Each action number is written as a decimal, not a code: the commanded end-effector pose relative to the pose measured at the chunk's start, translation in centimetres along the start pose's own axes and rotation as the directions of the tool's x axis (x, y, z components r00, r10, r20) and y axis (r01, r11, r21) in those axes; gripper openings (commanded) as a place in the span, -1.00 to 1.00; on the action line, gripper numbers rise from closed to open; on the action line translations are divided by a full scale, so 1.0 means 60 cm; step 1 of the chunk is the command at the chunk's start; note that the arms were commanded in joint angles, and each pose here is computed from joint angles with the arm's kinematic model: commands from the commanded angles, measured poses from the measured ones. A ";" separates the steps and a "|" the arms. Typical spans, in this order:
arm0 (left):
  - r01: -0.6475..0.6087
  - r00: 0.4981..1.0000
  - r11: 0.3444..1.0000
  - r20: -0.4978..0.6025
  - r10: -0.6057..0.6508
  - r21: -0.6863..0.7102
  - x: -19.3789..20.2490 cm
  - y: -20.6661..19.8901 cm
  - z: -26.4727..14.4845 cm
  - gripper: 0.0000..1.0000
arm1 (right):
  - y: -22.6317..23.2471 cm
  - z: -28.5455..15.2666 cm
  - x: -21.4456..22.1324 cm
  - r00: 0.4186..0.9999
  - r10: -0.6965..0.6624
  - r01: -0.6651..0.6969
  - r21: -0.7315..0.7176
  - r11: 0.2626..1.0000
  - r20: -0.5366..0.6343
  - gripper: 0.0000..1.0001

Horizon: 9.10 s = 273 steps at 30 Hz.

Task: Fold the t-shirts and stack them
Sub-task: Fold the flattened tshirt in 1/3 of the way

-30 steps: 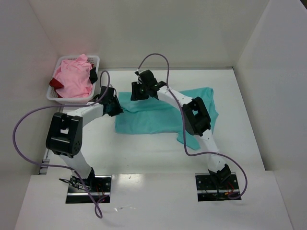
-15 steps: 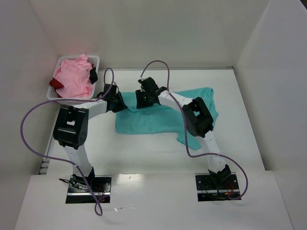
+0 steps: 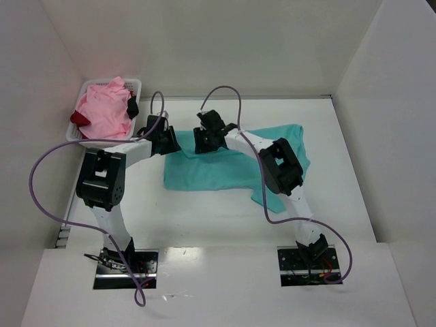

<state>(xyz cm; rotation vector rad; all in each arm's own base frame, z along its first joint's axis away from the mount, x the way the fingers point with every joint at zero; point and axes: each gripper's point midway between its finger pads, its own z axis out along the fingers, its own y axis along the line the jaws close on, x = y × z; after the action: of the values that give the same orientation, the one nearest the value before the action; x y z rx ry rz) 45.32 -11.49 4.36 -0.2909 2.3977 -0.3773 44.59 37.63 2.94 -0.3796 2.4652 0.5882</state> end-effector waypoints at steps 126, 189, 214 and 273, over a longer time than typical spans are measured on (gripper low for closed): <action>-0.284 0.926 0.934 -0.190 0.325 0.215 0.065 -0.009 -0.010 -0.21 | -0.032 0.022 -0.057 0.998 -0.022 0.019 0.061 0.998 0.060 -0.18; -0.199 0.978 0.974 -0.040 0.204 0.105 -0.050 -0.017 -0.039 0.02 | -0.060 0.014 -0.053 0.998 0.034 -0.037 0.048 0.998 0.053 -0.31; -0.122 0.991 0.979 -0.031 0.129 0.164 -0.045 0.005 0.019 -0.01 | -0.064 0.010 -0.054 0.998 0.014 -0.017 0.058 0.998 0.055 -0.31; -0.108 0.992 0.994 -0.061 0.108 0.009 -0.101 -0.002 0.102 -0.20 | -0.126 -0.089 -0.032 0.993 0.068 -0.087 0.223 0.971 0.095 -0.03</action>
<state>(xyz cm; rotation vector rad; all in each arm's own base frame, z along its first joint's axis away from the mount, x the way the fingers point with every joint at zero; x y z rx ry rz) 52.71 -11.22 3.60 -0.0911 2.4761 -0.3921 45.73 30.03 2.60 -0.2088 2.4923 0.4047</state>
